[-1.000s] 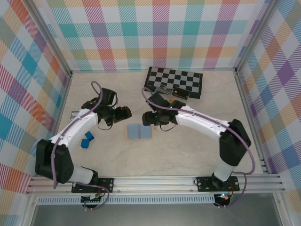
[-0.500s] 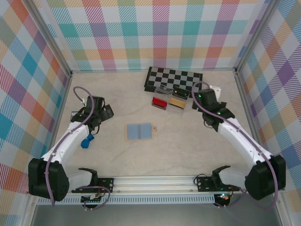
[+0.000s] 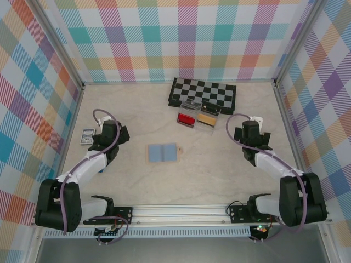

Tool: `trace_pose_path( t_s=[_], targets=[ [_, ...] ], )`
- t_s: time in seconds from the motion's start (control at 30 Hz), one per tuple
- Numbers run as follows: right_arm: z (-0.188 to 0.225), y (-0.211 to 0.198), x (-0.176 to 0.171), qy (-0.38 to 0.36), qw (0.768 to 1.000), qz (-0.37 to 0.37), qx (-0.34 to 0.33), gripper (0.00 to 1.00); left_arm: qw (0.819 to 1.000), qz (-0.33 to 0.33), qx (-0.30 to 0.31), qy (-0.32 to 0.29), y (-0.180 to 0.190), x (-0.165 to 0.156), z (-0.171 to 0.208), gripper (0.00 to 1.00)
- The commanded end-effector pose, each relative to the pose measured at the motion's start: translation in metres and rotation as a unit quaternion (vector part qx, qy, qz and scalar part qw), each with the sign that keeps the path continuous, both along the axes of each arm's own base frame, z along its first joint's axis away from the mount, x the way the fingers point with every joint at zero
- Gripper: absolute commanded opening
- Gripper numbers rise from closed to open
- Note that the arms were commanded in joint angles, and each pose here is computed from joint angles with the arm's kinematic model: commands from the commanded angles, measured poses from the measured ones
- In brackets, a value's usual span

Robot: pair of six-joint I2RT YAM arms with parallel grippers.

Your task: Take the credit cards out of the card holder

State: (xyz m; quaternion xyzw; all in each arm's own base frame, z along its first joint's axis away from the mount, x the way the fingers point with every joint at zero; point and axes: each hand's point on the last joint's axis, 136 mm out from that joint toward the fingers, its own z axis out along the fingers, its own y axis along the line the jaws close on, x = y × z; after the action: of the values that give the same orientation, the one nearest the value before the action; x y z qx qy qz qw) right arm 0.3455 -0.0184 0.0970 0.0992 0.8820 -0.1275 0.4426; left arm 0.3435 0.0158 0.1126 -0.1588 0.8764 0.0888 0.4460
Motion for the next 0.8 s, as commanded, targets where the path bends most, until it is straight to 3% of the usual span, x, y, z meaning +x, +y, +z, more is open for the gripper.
trace_pose_path(
  t_s=[0.0,0.4,0.77],
  targets=[
    [0.020,0.018,0.027,-0.080,0.995,0.060,0.022,1.00,0.996,-0.040,0.020,-0.078,-0.004,0.019,0.017,1.00],
    [0.012,0.047,0.049,-0.122,0.977,0.172,0.041,1.00,0.978,-0.140,0.006,-0.152,-0.030,0.026,0.004,1.00],
    [-0.003,0.052,0.046,-0.134,0.965,0.211,0.078,1.00,0.978,-0.156,-0.003,-0.139,-0.030,0.045,-0.025,1.00]
  ],
)
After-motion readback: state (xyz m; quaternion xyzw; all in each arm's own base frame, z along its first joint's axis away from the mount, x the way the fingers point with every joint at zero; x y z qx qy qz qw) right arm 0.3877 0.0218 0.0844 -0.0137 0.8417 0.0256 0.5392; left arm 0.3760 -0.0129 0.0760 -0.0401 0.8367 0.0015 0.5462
